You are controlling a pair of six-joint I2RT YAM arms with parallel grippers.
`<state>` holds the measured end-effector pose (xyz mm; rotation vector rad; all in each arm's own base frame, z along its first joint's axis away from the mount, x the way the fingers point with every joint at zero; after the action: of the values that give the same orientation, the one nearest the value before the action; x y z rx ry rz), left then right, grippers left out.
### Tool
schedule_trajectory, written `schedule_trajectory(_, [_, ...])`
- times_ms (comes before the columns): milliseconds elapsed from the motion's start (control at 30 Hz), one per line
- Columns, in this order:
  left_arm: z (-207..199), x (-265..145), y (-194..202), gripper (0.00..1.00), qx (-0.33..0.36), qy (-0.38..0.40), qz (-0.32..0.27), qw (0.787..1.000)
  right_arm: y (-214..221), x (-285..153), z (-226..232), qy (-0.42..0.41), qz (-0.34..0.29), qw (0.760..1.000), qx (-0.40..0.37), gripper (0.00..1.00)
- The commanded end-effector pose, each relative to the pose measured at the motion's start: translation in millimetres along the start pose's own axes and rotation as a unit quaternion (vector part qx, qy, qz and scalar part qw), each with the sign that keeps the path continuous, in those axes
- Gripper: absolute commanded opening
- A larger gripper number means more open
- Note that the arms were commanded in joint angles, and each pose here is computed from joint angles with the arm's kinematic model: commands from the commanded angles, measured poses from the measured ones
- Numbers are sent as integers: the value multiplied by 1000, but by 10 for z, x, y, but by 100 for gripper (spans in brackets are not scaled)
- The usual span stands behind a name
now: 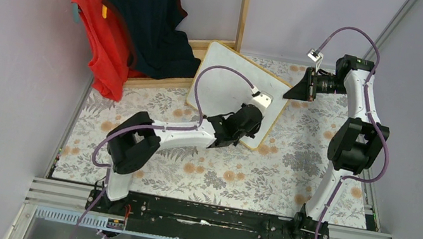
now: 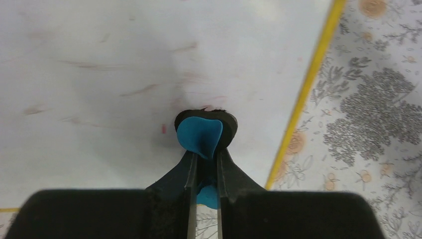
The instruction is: Erase the whiteboard
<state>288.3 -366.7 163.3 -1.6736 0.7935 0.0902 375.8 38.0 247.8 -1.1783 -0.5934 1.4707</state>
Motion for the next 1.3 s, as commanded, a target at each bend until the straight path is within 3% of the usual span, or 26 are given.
schedule_trajectory(0, [-189, 48, -5, 0, -6, 25, -3, 1000, 99, 142, 71, -24, 38, 999, 20, 0])
schedule_trajectory(133, [-93, 42, -36, 0, 10, -4, -15, 1000, 108, 142, 70, -24, 40, 999, 21, 0])
schedule_trajectory(467, [862, -19, -272, 0, -33, -82, -31, 996, 120, 148, 63, -25, 40, 999, 23, 0])
schedule_trajectory(633, [1070, -27, -388, 0, -42, -99, -40, 993, 113, 146, 63, -25, 40, 999, 22, 0])
schedule_trajectory(767, [946, 8, -444, 0, -48, -74, -39, 995, 120, 148, 60, -25, 40, 999, 23, 0])
schedule_trajectory(1267, [-376, 114, -222, 0, -10, 54, -20, 998, 121, 149, 46, -24, 42, 999, 26, 0])
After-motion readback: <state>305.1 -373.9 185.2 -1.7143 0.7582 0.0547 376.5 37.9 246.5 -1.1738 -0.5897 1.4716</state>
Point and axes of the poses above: each gripper's point midway between its finger pads, its own x axis out along the fingers, its own z axis along the line the jaws close on, y = z × x, the point moved 8 cm from there along -x, back along the fingers, and after that the axes turned 14 degrees about -x, right-handed, at the moved point
